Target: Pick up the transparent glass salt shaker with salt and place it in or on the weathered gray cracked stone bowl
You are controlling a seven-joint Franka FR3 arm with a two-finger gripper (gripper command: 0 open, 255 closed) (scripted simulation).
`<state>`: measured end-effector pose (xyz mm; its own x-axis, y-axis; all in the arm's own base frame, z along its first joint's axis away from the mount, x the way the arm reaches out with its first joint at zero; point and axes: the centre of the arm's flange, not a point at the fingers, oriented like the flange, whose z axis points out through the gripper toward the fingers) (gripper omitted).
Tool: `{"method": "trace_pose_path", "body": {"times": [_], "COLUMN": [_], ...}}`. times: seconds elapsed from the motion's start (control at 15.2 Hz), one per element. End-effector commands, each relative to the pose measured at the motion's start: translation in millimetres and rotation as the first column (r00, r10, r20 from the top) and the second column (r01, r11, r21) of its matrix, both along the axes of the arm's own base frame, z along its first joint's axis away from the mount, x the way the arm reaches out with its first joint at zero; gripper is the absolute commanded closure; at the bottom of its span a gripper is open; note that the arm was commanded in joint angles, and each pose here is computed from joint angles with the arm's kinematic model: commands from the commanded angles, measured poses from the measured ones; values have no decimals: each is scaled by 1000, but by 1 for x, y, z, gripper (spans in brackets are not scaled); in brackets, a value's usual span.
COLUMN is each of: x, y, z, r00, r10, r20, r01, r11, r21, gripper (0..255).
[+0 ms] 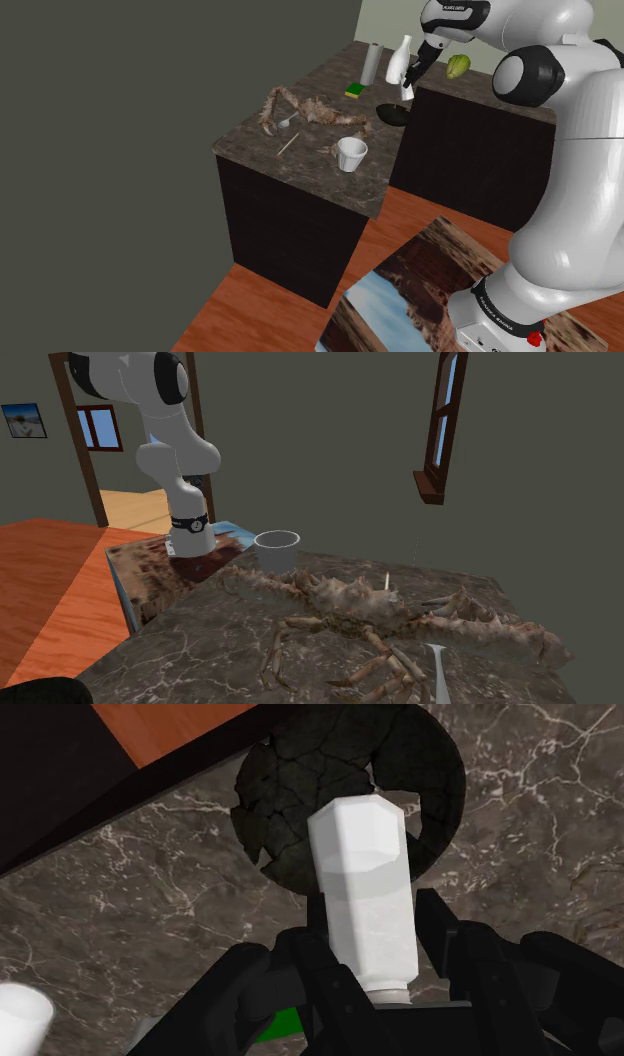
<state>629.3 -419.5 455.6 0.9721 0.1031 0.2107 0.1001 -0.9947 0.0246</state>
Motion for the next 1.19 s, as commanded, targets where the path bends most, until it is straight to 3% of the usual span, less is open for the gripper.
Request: {"method": "trace_pose_path", "body": {"times": [0.0, 0.73, 1.12], "x": [0, 0, 0], "y": [-2, -2, -2], "z": [-10, -68, -68], "r00": [1000, 1000, 1000], "r10": [0, 0, 0], "r20": [1, 1, 1], "r01": [0, 0, 0], "r11": [1000, 1000, 1000], "r21": [0, 0, 0], "gripper": [255, 255, 255]}}
